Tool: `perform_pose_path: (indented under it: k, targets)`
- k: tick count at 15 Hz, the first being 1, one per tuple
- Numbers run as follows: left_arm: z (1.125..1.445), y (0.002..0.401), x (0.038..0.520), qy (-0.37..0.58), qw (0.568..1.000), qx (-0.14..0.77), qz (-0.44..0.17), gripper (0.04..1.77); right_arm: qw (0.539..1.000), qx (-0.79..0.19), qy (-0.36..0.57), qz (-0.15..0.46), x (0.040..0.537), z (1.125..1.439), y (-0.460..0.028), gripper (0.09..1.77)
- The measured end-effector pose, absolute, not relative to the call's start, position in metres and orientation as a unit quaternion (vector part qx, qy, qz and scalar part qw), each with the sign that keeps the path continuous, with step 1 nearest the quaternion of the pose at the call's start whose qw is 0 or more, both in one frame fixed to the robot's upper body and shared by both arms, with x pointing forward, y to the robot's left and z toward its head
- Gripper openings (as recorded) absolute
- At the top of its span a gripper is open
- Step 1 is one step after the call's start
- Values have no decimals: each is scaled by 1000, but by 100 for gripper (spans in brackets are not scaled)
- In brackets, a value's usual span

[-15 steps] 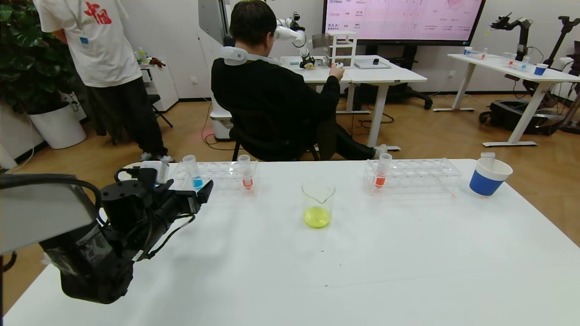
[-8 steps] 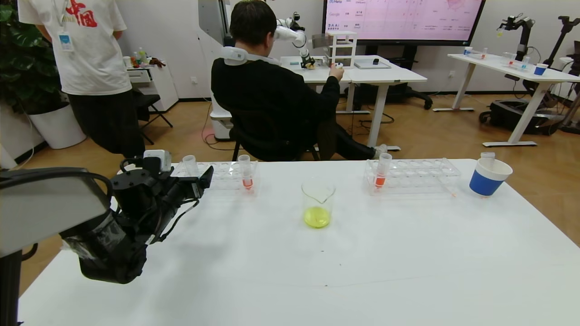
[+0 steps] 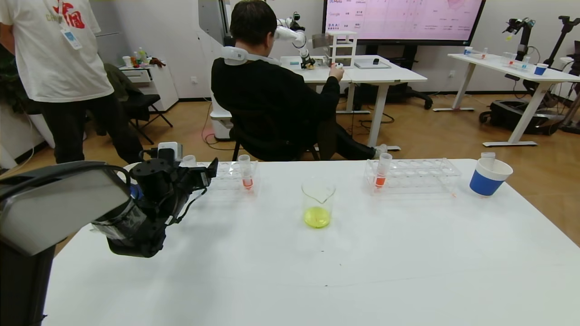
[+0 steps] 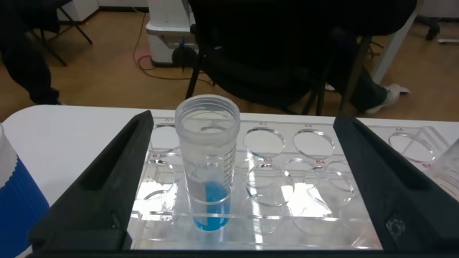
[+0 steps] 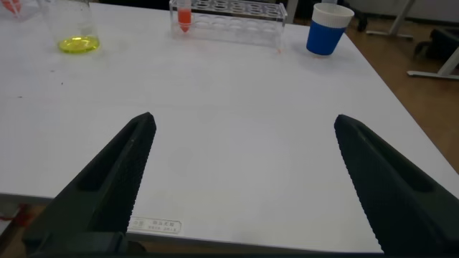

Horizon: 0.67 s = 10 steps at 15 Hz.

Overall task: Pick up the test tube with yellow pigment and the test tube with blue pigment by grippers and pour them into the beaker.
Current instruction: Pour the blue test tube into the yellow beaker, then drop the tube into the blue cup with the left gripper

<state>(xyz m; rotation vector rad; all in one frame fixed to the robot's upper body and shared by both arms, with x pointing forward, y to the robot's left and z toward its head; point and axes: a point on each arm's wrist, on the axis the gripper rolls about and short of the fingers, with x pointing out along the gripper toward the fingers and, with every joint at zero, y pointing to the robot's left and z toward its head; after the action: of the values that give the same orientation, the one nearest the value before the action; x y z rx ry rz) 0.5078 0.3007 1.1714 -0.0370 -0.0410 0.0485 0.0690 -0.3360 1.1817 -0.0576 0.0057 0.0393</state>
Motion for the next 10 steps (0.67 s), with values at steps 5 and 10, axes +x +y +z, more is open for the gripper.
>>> perform_pose_path:
  k: [5,10]
  targets:
    - [1167,301,515,-23,999,-18,26,175,999,-29,3,20,69,1182,-336,174]
    - [1163,302,519,-24,999,-18,32,175,999,-29,3,20,69,1182,-336,174]
